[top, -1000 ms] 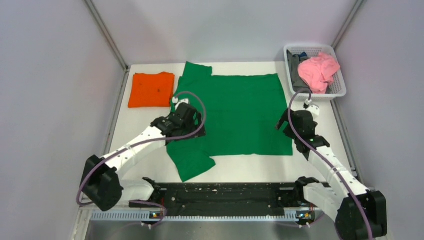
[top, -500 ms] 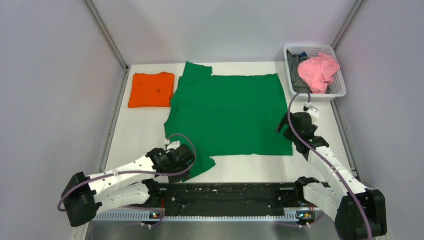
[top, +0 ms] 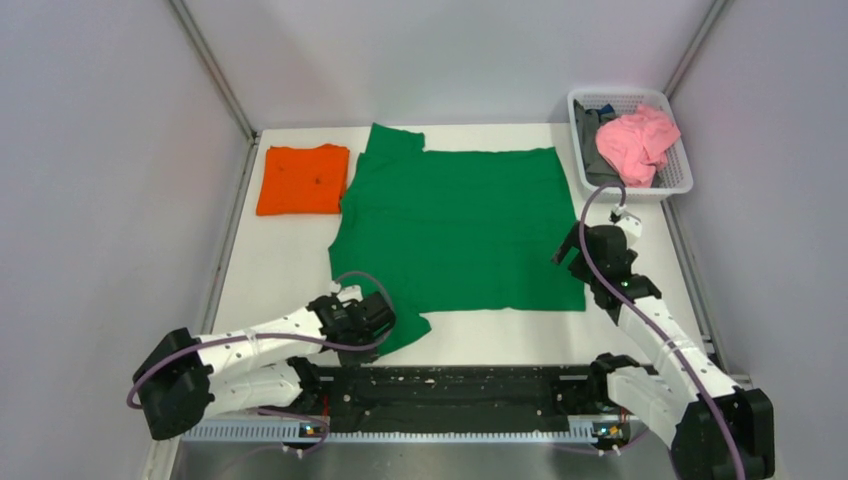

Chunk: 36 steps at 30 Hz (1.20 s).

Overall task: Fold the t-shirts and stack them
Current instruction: Grab the side of the flattened tshirt closest away from the robot with both arms

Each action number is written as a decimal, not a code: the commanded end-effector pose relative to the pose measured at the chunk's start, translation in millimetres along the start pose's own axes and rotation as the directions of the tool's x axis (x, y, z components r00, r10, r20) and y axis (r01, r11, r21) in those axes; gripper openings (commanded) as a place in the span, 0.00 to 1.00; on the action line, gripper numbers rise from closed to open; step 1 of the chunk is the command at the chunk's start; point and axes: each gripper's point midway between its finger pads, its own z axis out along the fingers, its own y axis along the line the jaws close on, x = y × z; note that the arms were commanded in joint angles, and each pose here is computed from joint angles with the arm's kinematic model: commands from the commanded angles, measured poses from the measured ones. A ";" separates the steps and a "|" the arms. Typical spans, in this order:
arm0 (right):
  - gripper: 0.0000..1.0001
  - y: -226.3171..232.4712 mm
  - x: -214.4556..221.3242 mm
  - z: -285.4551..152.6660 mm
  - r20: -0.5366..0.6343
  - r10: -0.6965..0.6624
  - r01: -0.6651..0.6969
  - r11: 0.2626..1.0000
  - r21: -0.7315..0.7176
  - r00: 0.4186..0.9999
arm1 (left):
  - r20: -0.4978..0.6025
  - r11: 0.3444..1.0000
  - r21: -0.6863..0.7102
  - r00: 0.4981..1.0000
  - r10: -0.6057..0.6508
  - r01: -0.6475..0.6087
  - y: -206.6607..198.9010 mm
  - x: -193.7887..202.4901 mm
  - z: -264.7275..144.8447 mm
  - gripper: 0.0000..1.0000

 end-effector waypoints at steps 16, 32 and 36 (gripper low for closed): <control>0.98 -17.2 2.3 -16.7 -0.001 0.061 -0.060 0.996 0.069 0.998 | 0.125 0.999 0.021 0.992 0.035 -0.038 -22.8 -29.1 5.9 0.00; 0.64 -44.5 71.2 -21.9 -0.094 0.179 -0.173 0.983 0.063 0.979 | 0.210 0.986 0.165 0.978 -0.016 -0.019 -36.0 -46.1 -27.0 0.00; 0.57 -47.8 76.7 -19.5 -0.105 0.185 -0.177 0.981 0.081 0.977 | 0.218 0.983 0.184 0.975 -0.029 -0.012 -36.0 -47.2 -30.2 0.00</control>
